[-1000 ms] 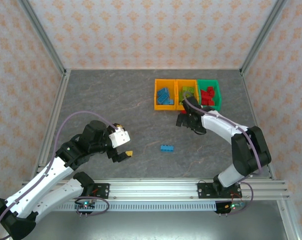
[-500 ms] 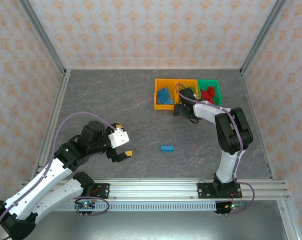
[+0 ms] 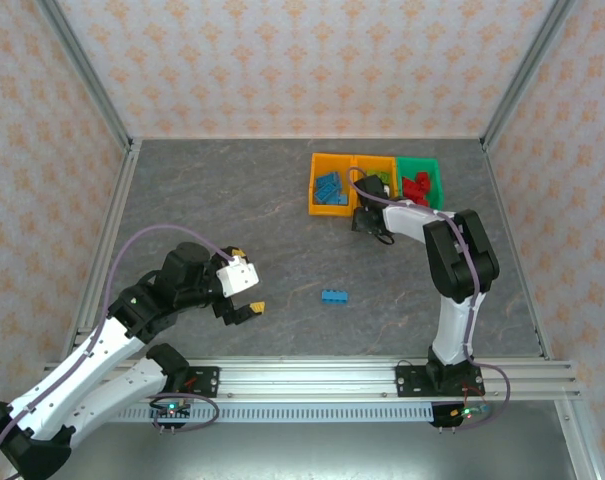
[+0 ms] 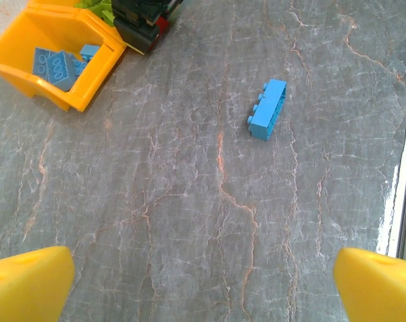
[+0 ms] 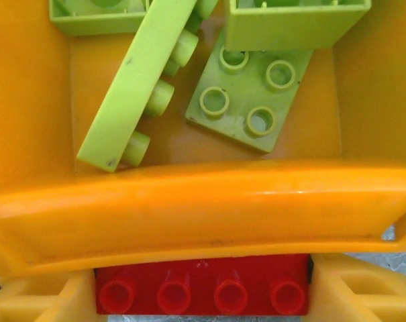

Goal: Sort the legos into containers by color

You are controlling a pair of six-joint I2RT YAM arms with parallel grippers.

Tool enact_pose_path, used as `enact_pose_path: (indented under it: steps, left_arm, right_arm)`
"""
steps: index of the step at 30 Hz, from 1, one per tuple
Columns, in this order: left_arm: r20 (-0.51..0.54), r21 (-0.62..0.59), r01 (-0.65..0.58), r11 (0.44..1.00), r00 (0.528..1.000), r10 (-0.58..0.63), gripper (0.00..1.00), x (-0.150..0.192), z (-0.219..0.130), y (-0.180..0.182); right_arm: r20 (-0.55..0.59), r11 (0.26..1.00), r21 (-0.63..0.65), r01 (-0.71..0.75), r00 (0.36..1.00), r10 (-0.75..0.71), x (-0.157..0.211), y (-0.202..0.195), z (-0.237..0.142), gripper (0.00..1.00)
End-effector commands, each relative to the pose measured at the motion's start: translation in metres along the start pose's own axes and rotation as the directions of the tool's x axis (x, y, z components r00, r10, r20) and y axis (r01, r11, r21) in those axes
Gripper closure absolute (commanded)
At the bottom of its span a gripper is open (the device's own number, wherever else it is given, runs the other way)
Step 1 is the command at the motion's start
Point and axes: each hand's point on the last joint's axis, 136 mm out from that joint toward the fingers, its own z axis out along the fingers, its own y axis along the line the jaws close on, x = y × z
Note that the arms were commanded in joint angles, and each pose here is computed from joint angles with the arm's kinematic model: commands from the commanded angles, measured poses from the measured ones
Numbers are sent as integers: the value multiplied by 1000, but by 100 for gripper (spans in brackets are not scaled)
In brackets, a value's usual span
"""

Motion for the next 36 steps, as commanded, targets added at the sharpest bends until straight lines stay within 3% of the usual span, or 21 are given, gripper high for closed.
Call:
enact_pose_path:
  steps: [1, 11, 14, 17, 21, 24, 32, 34, 36]
  left_arm:
    - [20, -30, -10, 1000, 1000, 11, 0, -3, -2, 6]
    - [17, -27, -9, 1000, 1000, 9, 0, -2, 0, 6]
    - [13, -24, -8, 1000, 1000, 9, 0, -2, 0, 6]
    - [10, -25, -7, 1000, 1000, 7, 0, -1, 1, 6]
    - [9, -20, -6, 1000, 1000, 6, 0, -2, 2, 6]
    - [7, -21, -6, 1000, 1000, 6, 0, -1, 2, 6]
    - [49, 9, -36, 999, 998, 36, 0, -7, -2, -1]
    - [137, 64, -41, 997, 990, 32, 0, -21, -5, -12]
    - [173, 22, 12, 1000, 985, -15, 0, -27, -7, -4]
  right_arm:
    - [-25, 1000, 19, -14, 1000, 15, 7, -7, -1, 41]
    - [-106, 996, -26, -81, 991, 78, 58, -16, -33, 47]
    - [-82, 993, -26, -113, 990, 111, 62, -21, -49, 49]
    - [36, 985, -13, -173, 984, 174, 38, -35, -80, 51]
    - [201, 961, 1, -278, 941, 272, -23, -67, -124, 52]
    - [274, 941, 28, -338, 908, 318, -70, -94, -134, 52]
    - [179, 923, 59, -380, 914, 365, -144, -122, -63, 50]
    - [148, 929, 53, -368, 922, 357, -151, -118, -53, 42]
    - [124, 934, 24, -355, 929, 350, -156, -111, -52, 31]
